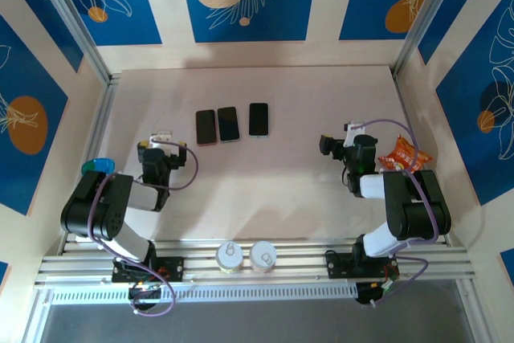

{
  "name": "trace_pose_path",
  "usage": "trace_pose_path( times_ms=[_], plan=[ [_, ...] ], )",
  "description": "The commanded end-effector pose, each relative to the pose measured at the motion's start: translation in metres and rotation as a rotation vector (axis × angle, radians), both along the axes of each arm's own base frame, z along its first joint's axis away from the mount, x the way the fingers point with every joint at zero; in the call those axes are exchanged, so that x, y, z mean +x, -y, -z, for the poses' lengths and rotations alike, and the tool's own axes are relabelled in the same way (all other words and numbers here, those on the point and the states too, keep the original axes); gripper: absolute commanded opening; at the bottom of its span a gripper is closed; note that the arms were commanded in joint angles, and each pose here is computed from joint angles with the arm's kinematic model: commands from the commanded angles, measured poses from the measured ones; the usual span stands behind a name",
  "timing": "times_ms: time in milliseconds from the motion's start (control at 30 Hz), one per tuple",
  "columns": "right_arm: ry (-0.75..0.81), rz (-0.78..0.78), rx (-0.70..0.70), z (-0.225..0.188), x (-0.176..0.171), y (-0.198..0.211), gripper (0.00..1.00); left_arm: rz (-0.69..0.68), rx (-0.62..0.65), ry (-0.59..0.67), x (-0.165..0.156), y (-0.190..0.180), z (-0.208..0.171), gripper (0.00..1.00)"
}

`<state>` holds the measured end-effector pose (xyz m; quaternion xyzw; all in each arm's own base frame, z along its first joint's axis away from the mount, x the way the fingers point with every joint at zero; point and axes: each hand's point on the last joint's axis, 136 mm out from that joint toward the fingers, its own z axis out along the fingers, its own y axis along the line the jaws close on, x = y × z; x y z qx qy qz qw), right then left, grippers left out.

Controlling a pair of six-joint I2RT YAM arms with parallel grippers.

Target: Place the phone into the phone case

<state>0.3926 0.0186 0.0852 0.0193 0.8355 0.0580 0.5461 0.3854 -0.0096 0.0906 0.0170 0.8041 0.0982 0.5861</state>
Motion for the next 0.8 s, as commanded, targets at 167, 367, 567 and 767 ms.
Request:
trace_pose_path(
  times_ms=[167, 367, 567, 767],
  plan=[
    [0.038, -0.003, -0.006, -0.0087, 0.004, 0.0004, 0.99, -0.007, -0.052, 0.007, 0.0076, -0.0048, -0.0051, 1.0],
    [0.037, -0.004, -0.006, -0.0086, 0.004, 0.0003, 0.99, -0.006, -0.05, 0.011, 0.0072, -0.0049, -0.0056, 1.0],
    [0.038, -0.004, -0.007, -0.0088, 0.004, 0.0003, 0.99, -0.005, -0.05, 0.011, 0.0072, -0.0046, -0.0057, 1.0],
    [0.032, -0.005, -0.006, -0.0075, 0.0042, 0.0002, 0.99, -0.005, -0.05, 0.01, 0.0071, -0.0045, -0.0055, 1.0]
  ],
)
